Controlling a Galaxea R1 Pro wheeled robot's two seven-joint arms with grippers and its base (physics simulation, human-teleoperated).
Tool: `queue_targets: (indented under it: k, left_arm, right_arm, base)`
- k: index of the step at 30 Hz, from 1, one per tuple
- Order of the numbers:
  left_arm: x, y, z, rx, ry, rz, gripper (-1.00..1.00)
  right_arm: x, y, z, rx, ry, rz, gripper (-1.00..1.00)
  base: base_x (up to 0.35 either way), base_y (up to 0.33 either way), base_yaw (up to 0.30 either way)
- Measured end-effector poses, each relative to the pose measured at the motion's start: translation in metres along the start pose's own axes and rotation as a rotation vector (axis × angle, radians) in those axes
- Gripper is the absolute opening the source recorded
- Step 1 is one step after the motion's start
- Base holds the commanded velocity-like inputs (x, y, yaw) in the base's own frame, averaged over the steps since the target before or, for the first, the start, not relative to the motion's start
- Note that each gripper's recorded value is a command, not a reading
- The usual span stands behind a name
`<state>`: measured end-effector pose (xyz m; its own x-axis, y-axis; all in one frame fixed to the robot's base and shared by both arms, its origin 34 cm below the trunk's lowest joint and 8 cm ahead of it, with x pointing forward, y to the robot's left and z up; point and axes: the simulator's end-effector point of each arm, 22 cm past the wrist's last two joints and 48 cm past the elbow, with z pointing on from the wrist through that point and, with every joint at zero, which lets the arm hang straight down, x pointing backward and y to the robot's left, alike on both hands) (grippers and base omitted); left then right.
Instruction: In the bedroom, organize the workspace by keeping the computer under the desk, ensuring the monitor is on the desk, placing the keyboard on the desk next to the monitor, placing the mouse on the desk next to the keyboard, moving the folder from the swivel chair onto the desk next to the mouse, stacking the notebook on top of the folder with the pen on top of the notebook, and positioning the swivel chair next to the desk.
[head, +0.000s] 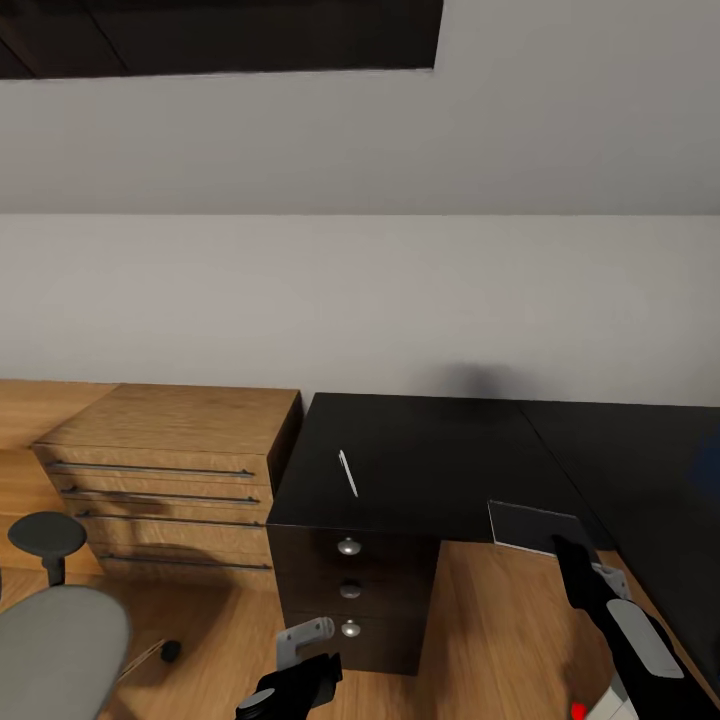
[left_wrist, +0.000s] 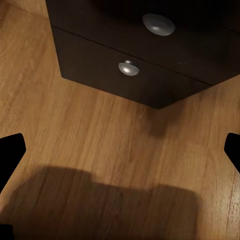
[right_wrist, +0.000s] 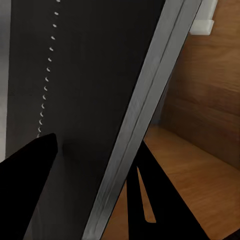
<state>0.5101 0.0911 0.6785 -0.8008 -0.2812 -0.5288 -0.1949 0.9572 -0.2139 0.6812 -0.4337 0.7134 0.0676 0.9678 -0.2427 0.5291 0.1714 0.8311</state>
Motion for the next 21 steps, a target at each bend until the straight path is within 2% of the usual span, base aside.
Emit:
queue_targets:
  k: [12, 18, 21]
  left_arm:
    - [0.0, 0.0, 0.0, 0.0, 0.0, 0.001, 1.0]
    - [-0.005, -0.002, -0.008, 0.0, 0.001, 0.001, 1.0]
    - [-0.008, -0.003, -0.012, -0.001, 0.001, 0.001, 1.0]
  right_arm:
    - [0.0, 0.001, 0.0, -0.002, 0.0, -0.001, -1.0]
    - [-0.003, 0.011, -0.005, -0.006, -0.002, -0.001, -1.0]
    - [-0.006, 0.026, -0.008, -0.028, -0.006, -0.007, -1.0]
  base:
    - [0.0, 0.0, 0.0]
    - [0.0, 0.0, 0.0]
    - [0.0, 0.0, 0.0]
